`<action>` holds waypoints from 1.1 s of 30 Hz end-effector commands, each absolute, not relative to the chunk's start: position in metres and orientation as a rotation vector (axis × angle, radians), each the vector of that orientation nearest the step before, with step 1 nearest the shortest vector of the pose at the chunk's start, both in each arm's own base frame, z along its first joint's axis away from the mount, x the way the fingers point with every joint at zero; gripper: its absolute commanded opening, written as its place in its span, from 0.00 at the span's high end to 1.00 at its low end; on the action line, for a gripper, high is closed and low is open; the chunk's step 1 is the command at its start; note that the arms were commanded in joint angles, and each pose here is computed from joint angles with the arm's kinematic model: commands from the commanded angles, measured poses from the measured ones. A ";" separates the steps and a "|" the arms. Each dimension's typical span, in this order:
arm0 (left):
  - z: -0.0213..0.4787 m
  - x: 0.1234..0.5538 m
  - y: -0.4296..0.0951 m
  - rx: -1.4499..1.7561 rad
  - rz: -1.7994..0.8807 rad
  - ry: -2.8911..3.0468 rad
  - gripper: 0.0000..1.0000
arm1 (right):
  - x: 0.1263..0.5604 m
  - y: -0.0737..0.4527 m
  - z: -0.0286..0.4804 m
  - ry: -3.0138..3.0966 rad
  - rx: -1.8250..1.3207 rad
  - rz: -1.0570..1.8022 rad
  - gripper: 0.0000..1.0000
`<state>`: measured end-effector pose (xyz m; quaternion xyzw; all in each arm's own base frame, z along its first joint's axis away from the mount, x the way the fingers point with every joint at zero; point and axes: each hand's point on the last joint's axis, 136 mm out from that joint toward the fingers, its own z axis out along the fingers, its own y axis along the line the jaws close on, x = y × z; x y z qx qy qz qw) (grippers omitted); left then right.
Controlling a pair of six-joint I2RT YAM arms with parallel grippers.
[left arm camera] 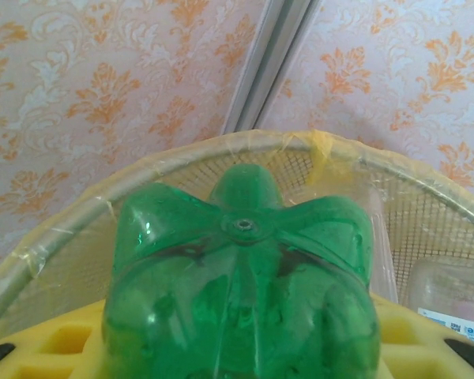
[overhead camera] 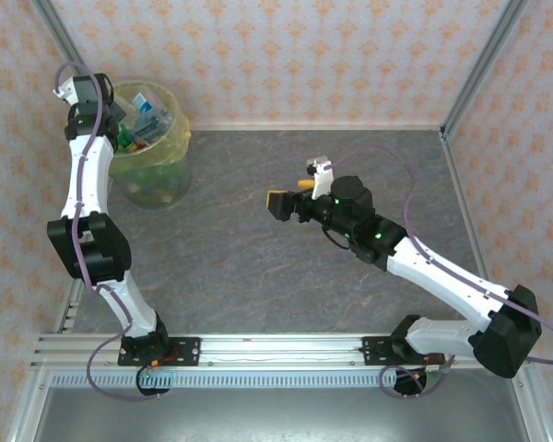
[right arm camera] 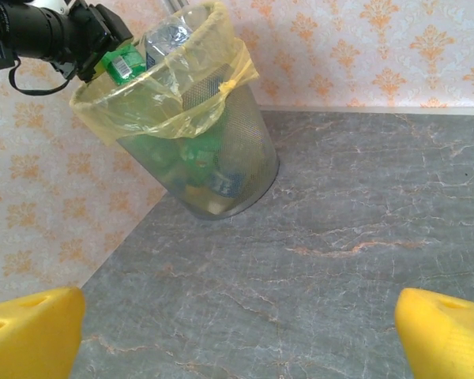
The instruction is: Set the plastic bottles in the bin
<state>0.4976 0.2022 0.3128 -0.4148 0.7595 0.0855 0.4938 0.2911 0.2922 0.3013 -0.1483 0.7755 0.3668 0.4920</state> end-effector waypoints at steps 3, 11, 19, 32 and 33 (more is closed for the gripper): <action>0.332 0.471 0.215 -1.056 0.296 1.822 0.54 | 0.299 0.299 0.308 1.847 -0.367 0.881 0.00; 0.338 0.461 0.199 -1.103 0.164 1.806 0.53 | 0.302 0.302 0.305 1.853 -0.379 0.869 0.00; 0.331 0.452 0.192 -1.129 0.128 1.824 0.13 | 0.303 0.304 0.304 1.855 -0.385 0.866 0.00; 0.400 0.462 0.186 -1.036 0.038 1.718 0.04 | 0.302 0.303 0.302 1.864 -0.372 0.879 0.00; 0.401 0.468 0.181 -1.010 -0.006 1.718 0.05 | 0.302 0.303 0.302 1.865 -0.372 0.879 0.00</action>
